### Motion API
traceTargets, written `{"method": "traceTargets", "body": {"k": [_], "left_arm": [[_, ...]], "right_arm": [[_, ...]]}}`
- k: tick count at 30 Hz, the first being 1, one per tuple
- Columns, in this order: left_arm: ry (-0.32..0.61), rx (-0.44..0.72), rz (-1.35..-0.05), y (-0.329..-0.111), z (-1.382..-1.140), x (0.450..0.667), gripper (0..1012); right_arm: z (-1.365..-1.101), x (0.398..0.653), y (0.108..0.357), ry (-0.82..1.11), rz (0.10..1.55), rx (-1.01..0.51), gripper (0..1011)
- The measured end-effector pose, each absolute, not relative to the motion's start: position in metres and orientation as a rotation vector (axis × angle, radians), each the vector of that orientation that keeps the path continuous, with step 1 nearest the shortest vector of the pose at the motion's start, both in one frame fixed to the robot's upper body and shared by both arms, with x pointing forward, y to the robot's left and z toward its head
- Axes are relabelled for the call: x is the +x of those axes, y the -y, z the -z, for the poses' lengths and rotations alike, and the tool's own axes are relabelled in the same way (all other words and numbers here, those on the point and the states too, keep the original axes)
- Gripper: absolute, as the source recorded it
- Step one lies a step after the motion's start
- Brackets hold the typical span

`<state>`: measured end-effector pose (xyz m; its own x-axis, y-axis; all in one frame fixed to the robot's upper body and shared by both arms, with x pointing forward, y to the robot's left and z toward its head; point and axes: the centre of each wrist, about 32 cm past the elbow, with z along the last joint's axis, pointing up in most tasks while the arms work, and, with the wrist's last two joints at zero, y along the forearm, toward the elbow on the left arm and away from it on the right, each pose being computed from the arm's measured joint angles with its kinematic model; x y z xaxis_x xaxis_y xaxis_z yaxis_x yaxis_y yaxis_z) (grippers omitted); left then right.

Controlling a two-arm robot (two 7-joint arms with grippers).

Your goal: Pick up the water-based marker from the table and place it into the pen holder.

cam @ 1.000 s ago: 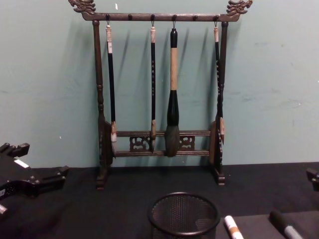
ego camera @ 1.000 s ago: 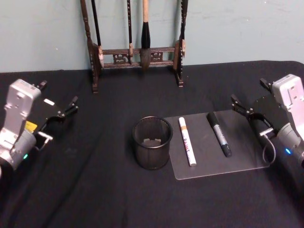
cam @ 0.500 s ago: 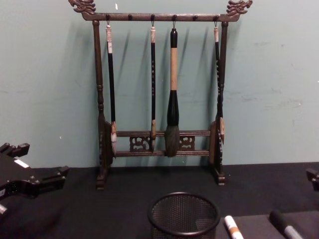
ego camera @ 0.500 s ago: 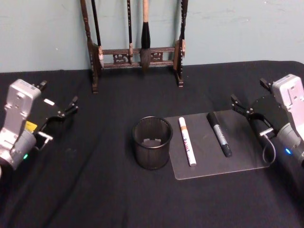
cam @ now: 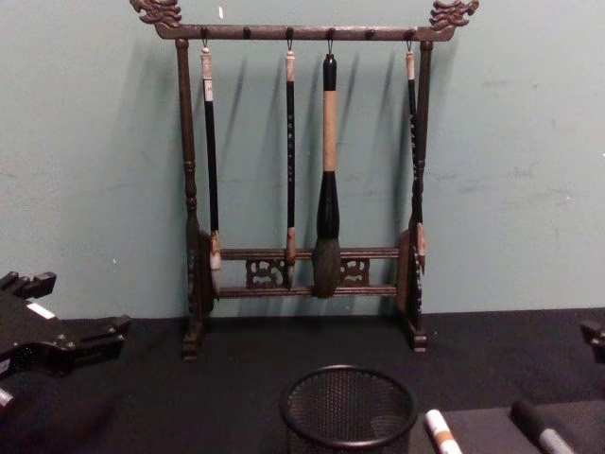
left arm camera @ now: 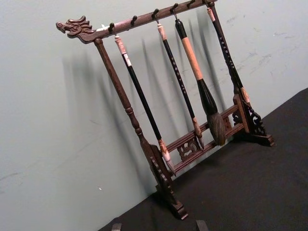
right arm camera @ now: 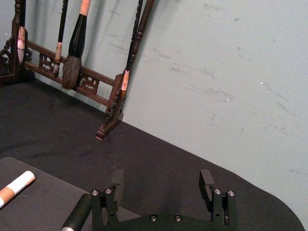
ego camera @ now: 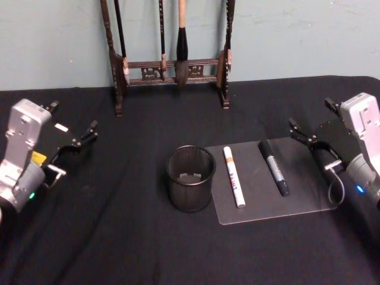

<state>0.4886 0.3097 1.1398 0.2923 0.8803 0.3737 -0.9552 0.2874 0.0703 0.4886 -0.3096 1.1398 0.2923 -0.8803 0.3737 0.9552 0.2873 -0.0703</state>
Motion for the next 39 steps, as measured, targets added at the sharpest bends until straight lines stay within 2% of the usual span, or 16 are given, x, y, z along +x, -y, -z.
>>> {"method": "traceTargets", "body": {"k": [39], "left_arm": [[0.285,0.304,-1.248,-0.3097,-1.1398,0.4886,1001]], "right_arm": [[-1.1398,0.4886,0.3096,0.285,1.248,-0.304,1003]]}}
